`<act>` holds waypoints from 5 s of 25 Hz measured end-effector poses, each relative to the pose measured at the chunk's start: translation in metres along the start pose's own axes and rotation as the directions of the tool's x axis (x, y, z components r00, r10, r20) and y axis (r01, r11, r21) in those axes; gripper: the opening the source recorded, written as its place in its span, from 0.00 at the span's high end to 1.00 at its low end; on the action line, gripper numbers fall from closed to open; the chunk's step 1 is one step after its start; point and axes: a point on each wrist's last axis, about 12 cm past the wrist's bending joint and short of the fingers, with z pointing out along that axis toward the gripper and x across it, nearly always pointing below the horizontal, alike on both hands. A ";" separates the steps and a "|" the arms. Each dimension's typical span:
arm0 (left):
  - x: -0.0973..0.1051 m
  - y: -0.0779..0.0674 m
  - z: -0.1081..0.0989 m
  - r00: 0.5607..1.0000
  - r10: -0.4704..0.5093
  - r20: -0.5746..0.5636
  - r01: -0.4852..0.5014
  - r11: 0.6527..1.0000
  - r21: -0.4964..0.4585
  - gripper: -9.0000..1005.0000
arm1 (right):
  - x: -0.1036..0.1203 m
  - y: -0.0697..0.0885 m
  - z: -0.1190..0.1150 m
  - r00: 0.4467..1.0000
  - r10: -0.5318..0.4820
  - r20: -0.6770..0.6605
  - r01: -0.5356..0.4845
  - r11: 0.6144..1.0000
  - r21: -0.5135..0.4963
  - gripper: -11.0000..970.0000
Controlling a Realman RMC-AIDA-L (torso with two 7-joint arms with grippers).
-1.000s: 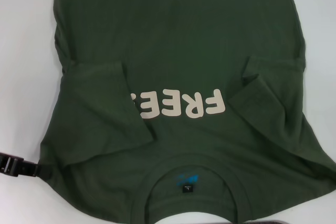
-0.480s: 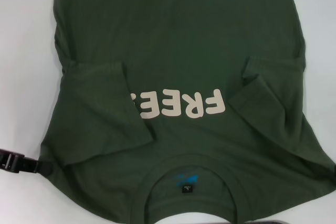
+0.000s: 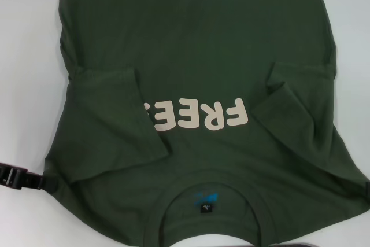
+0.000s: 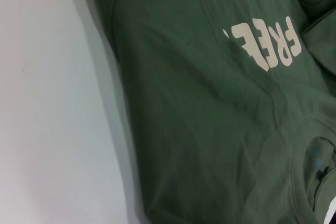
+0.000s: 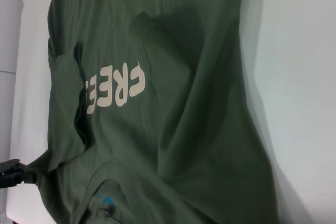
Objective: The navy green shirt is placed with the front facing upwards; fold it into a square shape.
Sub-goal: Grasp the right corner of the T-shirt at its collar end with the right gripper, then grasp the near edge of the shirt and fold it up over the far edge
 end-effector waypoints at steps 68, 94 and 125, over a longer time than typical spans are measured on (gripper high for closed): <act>0.014 0.000 -0.012 0.995 -0.040 -0.095 0.042 0.999 0.012 0.96 | 0.038 -0.019 -0.020 0.994 0.013 0.109 -0.016 0.999 0.033 0.94; -0.014 -0.010 -0.008 0.995 0.029 -0.099 -0.027 0.999 0.020 0.96 | 0.014 -0.008 -0.017 0.992 -0.057 0.110 0.057 0.998 0.006 0.94; -0.152 -0.054 -0.010 0.942 0.202 0.268 -0.183 0.978 -0.096 0.96 | -0.154 0.084 0.030 0.929 -0.325 0.180 0.327 0.945 0.016 0.94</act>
